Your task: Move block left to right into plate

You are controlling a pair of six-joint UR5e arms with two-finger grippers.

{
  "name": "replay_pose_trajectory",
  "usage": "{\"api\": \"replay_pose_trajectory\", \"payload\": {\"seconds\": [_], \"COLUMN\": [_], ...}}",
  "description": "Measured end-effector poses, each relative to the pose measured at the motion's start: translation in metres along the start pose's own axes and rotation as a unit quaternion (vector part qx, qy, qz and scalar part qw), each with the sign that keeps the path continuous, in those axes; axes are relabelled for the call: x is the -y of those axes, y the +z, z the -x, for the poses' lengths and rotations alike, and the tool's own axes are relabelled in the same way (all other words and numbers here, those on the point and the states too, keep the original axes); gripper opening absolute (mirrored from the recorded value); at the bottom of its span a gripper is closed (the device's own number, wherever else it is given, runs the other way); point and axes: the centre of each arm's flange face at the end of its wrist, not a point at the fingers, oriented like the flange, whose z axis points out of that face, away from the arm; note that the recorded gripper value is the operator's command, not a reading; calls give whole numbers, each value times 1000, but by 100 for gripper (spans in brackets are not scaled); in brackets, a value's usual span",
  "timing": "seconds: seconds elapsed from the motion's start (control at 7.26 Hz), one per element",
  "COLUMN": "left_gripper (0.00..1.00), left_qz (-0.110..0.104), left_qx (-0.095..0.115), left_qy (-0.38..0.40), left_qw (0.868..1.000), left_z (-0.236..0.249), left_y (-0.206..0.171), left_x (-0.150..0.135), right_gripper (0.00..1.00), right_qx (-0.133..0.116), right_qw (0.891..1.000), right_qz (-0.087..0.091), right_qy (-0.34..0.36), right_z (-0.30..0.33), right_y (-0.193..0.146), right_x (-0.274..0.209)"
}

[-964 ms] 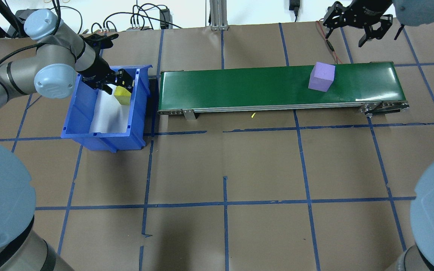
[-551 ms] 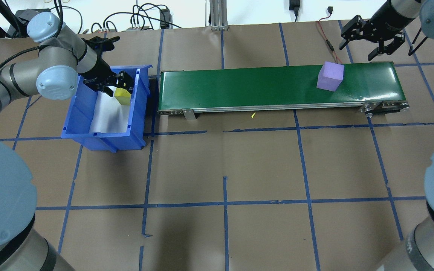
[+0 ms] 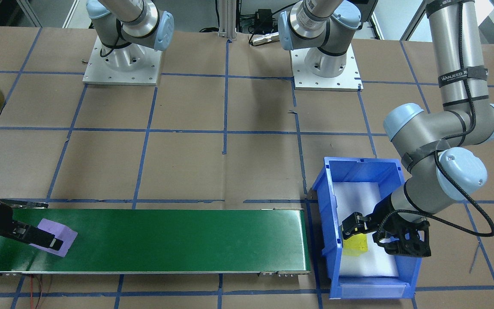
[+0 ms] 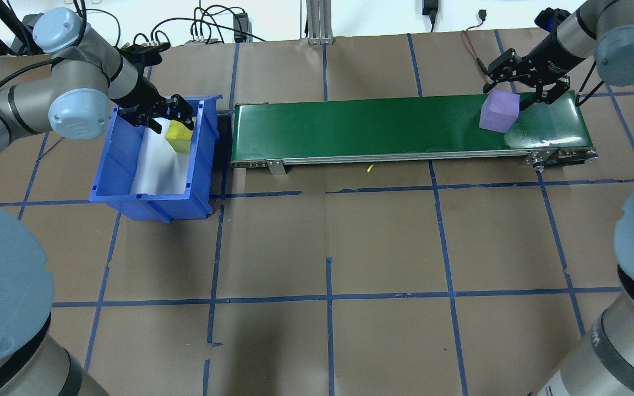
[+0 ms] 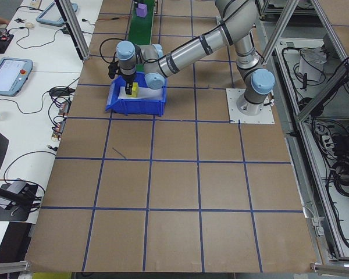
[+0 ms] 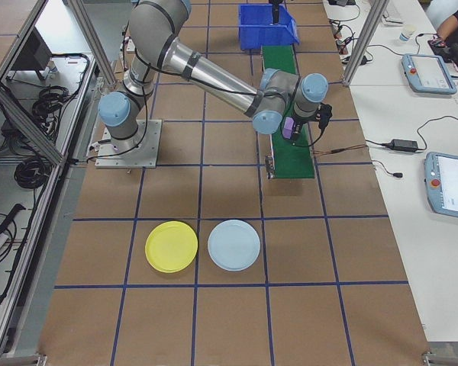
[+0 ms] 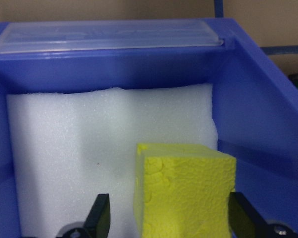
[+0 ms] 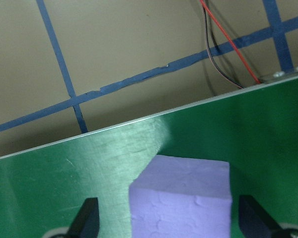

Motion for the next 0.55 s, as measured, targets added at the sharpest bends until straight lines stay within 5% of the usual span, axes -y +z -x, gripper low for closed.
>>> {"api": "replay_pose_trajectory", "payload": {"seconds": [0.14, 0.28, 0.55], "left_gripper": [87, 85, 33], "left_qz": [4, 7, 9], "left_qx": [-4, -12, -25], "left_qy": [-7, -11, -11], "left_qw": [1000, 1000, 1000], "left_z": [0, -2, -3], "left_y": [4, 8, 14], "left_x": [-3, -5, -7], "right_gripper": [99, 68, 35], "right_qx": [4, -3, -30], "right_qw": [1000, 1000, 1000], "right_qz": [1, 3, 7], "right_qy": [-1, 0, 0], "right_z": [-1, -4, -10], "right_y": [4, 8, 11], "right_x": [-1, -3, -6]}}
